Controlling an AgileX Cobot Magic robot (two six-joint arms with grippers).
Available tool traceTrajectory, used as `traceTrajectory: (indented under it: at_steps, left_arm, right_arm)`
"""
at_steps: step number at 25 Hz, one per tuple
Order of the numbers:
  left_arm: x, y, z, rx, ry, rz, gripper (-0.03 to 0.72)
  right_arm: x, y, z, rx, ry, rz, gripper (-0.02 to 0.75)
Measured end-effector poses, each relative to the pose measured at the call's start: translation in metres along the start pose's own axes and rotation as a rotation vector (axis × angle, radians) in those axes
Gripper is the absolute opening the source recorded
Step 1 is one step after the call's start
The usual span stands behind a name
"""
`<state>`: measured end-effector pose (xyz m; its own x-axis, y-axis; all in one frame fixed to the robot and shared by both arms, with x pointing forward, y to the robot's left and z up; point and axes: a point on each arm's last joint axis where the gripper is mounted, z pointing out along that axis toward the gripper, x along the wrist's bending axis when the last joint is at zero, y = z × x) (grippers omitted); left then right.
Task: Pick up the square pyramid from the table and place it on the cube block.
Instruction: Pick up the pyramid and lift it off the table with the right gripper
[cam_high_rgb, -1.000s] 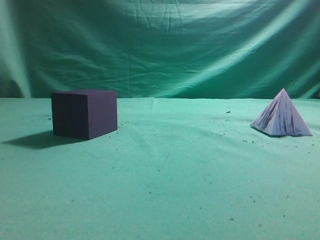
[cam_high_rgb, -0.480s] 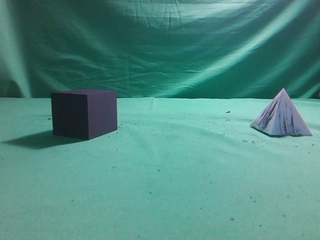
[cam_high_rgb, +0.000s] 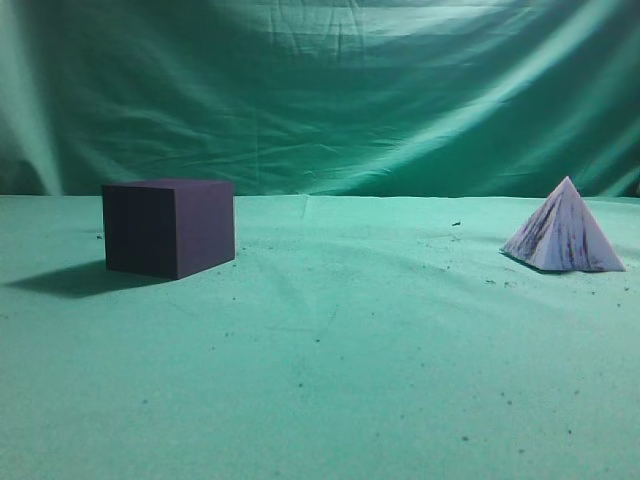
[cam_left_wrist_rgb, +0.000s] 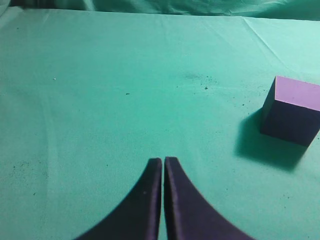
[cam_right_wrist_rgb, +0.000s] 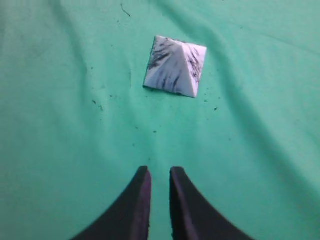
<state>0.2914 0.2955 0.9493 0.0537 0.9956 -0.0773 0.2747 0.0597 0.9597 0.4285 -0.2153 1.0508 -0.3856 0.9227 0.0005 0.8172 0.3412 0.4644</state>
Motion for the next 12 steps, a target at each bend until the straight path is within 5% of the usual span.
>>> traceTrajectory:
  at_steps: [7,9,12]
  left_arm:
    - [0.000,0.000,0.000,0.000,0.000,0.000,0.000]
    - [0.000,0.000,0.000,0.000,0.000,0.000,0.000]
    - [0.000,0.000,0.000,0.000,0.000,0.000,0.000]
  right_arm:
    - [0.004,0.038,0.043,0.055,0.012,0.097,0.585]
    - [0.004,0.045,0.058,0.090,0.009,0.119,0.652]
    - [0.005,0.056,0.080,0.134,0.002,0.163,0.645]
